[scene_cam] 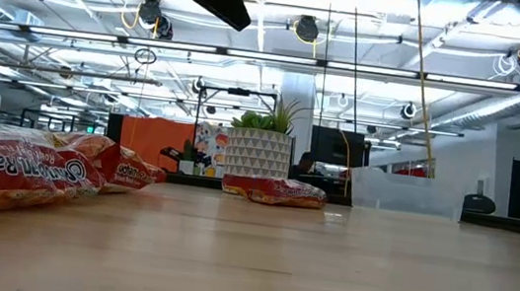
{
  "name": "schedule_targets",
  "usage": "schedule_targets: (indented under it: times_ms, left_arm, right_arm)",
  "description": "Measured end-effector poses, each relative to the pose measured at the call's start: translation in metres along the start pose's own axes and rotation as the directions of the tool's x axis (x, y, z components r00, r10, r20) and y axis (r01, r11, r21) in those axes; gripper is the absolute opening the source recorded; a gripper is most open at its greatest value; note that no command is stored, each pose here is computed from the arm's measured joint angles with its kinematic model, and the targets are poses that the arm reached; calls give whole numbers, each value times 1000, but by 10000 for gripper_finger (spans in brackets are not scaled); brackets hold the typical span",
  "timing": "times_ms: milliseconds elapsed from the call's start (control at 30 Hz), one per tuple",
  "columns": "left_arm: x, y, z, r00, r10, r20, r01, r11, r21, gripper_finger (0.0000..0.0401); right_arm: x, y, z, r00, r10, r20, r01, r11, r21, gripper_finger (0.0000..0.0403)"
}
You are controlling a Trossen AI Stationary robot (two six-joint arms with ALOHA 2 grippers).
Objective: Sort Maruchan noodles
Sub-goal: Put the blue noodle pack into the orange bin
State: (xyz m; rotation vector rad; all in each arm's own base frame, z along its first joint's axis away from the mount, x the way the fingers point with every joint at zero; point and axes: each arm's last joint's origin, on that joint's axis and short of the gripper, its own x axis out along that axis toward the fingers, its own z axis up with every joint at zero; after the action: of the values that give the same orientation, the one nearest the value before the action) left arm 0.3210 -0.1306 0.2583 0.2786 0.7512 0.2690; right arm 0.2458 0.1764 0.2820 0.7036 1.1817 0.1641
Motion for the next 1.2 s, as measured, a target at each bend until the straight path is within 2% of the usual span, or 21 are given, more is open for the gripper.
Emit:
schedule_targets:
  times_ms: [67,167,333,600,767,900,1000,1067,1200]
  left_arm:
    - [-1,-1,0,1000,-4,1,4,1000,-2,214]
    - [-3,-4,0,1000,-10,6,10,1000,-6,214]
    - [-3,-4,1,1000,-14,18,14,1000,-21,214]
    - [-3,-4,2,1000,-15,24,15,1000,-25,214]
    - [-3,-4,2,1000,-15,24,15,1000,-25,214]
    - [-3,-4,2,1000,-15,24,15,1000,-25,214]
    - [-3,-4,2,1000,-15,24,15,1000,-24,214]
    - [-3,-4,2,1000,-15,24,15,1000,-24,214]
    - [-3,-4,2,1000,-15,24,15,1000,-24,214]
  right_arm:
    - [-5,7,-9,999,-22,-38,23,999,30,120]
    - [-15,21,-18,998,3,-71,2,997,72,120]
    - [-24,30,-35,984,-18,-177,53,979,194,120]
    - [-29,32,-56,918,-5,-397,144,936,320,120]
    - [-38,30,-59,906,-2,-423,174,913,369,120]
    - [-47,21,-64,889,-72,-452,259,893,369,120]
    - [-54,13,-67,867,-137,-480,352,850,393,120]
    - [-58,9,-69,854,-165,-493,406,804,434,120]
    - [-61,6,-72,838,-192,-512,499,651,572,120]
